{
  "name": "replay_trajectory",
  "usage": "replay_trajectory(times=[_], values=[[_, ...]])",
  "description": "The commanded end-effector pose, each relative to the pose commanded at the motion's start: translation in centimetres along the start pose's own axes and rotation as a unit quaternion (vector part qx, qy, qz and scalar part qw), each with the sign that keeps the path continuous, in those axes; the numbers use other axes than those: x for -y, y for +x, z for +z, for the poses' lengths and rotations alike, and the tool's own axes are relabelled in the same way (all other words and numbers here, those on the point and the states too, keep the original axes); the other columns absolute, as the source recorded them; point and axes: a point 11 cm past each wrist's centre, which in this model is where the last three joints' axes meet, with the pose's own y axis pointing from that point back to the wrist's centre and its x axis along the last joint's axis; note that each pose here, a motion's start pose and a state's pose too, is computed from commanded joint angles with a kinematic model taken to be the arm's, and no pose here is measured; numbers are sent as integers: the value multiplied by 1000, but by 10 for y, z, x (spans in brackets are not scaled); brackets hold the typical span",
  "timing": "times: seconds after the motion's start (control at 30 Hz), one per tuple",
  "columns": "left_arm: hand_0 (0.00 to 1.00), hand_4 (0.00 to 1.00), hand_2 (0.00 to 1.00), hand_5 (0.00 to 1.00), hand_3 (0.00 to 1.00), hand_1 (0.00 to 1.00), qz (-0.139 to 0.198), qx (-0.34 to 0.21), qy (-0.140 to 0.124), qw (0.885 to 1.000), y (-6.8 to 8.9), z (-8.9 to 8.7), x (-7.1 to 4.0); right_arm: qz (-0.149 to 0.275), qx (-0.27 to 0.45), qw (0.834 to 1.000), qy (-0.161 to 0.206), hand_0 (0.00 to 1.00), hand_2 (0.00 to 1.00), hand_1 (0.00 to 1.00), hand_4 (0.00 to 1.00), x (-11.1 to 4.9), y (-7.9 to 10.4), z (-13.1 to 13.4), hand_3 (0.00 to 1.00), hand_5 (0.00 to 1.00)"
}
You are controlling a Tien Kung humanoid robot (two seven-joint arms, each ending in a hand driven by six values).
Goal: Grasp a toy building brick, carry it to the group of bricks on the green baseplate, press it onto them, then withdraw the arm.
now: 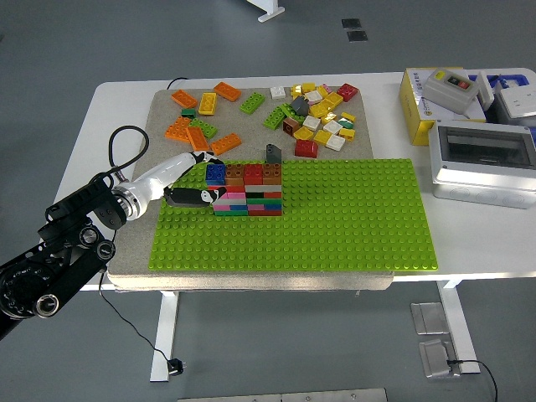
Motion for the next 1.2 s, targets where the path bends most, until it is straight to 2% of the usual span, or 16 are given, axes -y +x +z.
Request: replay_trajectory(times=[0.37, 0.4, 0.53, 0.6, 0.8, 1.03, 1.17, 1.2], values=[[965, 714, 998, 485, 824, 989, 12, 1, 0, 1000, 8, -2, -2, 1, -2, 1000, -2, 790, 805, 760, 575, 0, 1, 1, 806, 998], [964, 796, 998, 555, 854, 990, 15, 1, 0, 1000, 9, -2, -2, 2, -3, 1000, -2, 791, 805, 762, 574, 0, 1, 1, 807, 998], [964, 796, 998, 555, 854, 990, 27, 4, -2, 1000, 17, -1, -7, 3, -3, 1000, -2, 791, 805, 762, 574, 0, 2, 2, 807, 998], [965, 800, 998, 587, 837, 991, 32, 5, 2, 999, 23, 0, -12, 4, -2, 1000, -2, 793, 804, 757, 574, 0, 3, 2, 805, 998], [965, 802, 998, 602, 825, 990, 47, 9, 6, 999, 36, 3, -31, 7, 0, 1000, -3, 793, 801, 756, 573, 1, 5, 5, 805, 998], [965, 789, 998, 594, 800, 990, 40, 18, -2, 999, 29, 16, -51, 9, -1, 1000, -4, 793, 796, 755, 572, 1, 7, 6, 802, 998], [965, 789, 998, 594, 800, 990, 45, 27, -15, 998, 24, 25, -57, 10, 0, 1000, -3, 793, 796, 755, 572, 1, 8, 6, 802, 998], [966, 794, 998, 605, 752, 990, 46, 28, -18, 998, 23, 26, -57, 10, 0, 1000, -3, 793, 797, 753, 571, 1, 8, 6, 800, 998]])
